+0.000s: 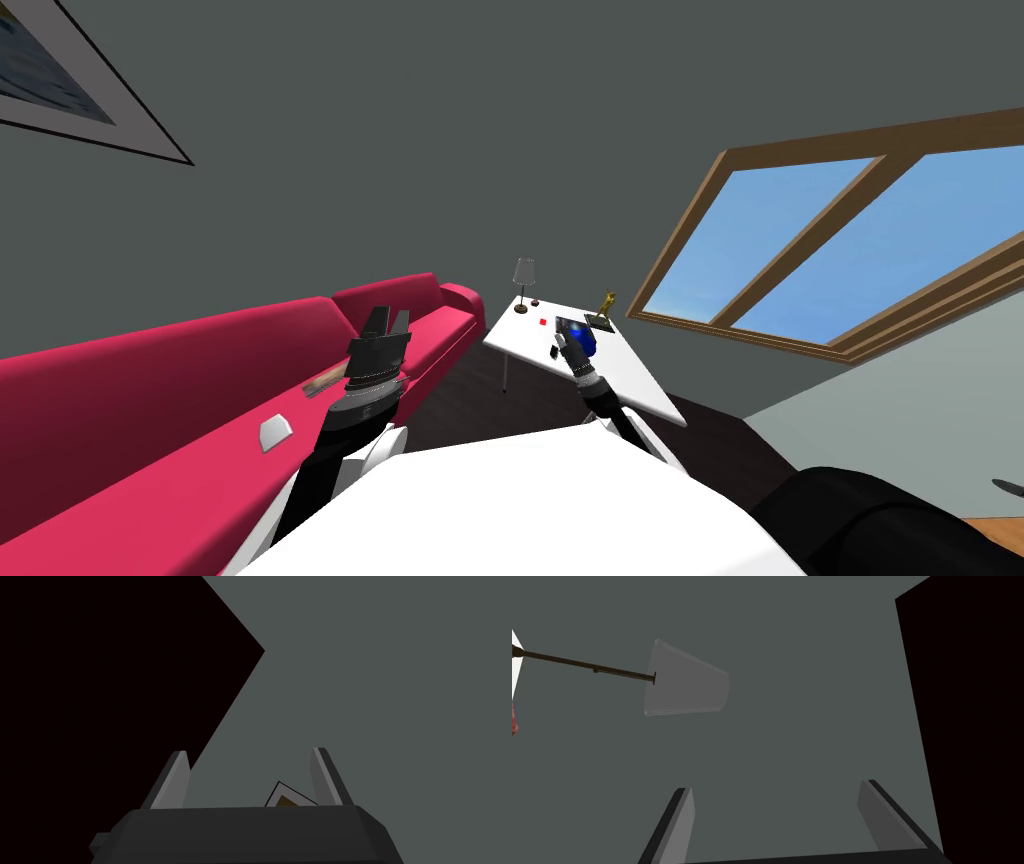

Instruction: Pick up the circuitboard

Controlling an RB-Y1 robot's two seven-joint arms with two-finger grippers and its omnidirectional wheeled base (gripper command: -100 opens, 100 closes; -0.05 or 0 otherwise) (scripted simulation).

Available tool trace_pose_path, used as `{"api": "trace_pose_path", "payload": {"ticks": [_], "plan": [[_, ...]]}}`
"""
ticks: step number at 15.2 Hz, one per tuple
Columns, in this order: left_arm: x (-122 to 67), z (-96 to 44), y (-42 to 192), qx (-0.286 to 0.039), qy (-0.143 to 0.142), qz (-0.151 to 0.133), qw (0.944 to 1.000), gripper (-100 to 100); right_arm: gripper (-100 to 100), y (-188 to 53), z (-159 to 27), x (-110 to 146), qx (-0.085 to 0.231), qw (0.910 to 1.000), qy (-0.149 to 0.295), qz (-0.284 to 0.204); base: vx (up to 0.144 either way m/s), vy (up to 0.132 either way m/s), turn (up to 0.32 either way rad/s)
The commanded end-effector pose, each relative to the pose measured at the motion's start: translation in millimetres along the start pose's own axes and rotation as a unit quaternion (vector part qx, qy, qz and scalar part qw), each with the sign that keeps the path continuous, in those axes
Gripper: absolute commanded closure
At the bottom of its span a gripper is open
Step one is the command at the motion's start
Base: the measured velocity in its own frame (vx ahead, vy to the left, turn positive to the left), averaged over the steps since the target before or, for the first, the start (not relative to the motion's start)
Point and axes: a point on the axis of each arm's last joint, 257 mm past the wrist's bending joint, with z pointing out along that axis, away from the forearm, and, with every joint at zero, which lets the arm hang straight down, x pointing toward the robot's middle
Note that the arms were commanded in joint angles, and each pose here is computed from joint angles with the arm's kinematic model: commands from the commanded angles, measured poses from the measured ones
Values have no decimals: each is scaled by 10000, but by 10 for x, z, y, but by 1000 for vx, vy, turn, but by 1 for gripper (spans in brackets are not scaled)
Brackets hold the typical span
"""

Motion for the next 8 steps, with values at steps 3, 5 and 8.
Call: {"api": "trace_pose_path", "payload": {"ticks": [3,5,8], "plan": [[0,0,0,0,0,0,10000,0,-100,-352,-157,66,553,9979,347,-28,-17,83,19],[0,0,0,0,0,0,10000,0,-100,-557,-266,96,870,9949,512,-37,-20,97,44],[0,0,0,0,0,0,10000,0,-100,-771,-404,107,1218,9894,782,-142,-5,122,46]]}}
